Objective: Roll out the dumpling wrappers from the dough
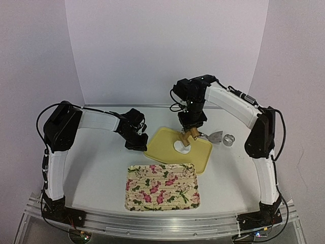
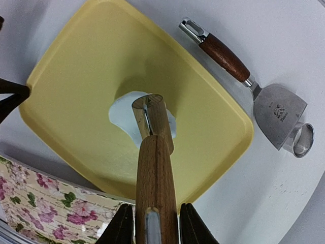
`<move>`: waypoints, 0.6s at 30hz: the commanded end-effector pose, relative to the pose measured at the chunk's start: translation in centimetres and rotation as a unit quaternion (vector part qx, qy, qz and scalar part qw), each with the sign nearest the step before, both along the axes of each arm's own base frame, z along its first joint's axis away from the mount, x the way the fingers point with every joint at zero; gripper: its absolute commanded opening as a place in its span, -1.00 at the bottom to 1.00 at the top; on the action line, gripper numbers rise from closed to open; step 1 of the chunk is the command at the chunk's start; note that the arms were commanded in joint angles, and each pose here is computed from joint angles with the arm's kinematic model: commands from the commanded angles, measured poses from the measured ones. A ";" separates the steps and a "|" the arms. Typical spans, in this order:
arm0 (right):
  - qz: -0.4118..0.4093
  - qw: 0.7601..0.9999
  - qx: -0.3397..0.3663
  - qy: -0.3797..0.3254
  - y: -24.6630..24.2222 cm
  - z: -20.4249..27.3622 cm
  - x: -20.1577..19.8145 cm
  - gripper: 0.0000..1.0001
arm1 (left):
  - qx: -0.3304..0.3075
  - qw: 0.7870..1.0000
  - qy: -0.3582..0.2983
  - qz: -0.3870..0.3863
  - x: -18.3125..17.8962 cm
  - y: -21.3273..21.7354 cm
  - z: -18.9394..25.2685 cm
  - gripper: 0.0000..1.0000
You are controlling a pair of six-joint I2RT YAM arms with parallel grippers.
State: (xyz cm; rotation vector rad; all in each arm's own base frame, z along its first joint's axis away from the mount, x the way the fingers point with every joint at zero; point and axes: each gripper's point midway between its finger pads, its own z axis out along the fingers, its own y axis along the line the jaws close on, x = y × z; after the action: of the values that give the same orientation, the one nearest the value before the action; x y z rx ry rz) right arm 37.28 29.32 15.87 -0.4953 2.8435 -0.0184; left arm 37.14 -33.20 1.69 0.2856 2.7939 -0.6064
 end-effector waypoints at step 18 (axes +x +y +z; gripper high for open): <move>0.015 0.973 -0.172 0.155 -7.2 -4.2 -5.3 -1.00 | 0.046 0.998 0.026 0.016 -0.5 1.8 -3.0 -1.00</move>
State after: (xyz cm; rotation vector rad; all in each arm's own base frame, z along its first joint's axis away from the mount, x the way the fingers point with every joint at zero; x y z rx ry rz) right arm 37.23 28.15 12.96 -0.5717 2.8925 -0.1170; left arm 37.16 -33.22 1.72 0.2946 2.7915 -0.6053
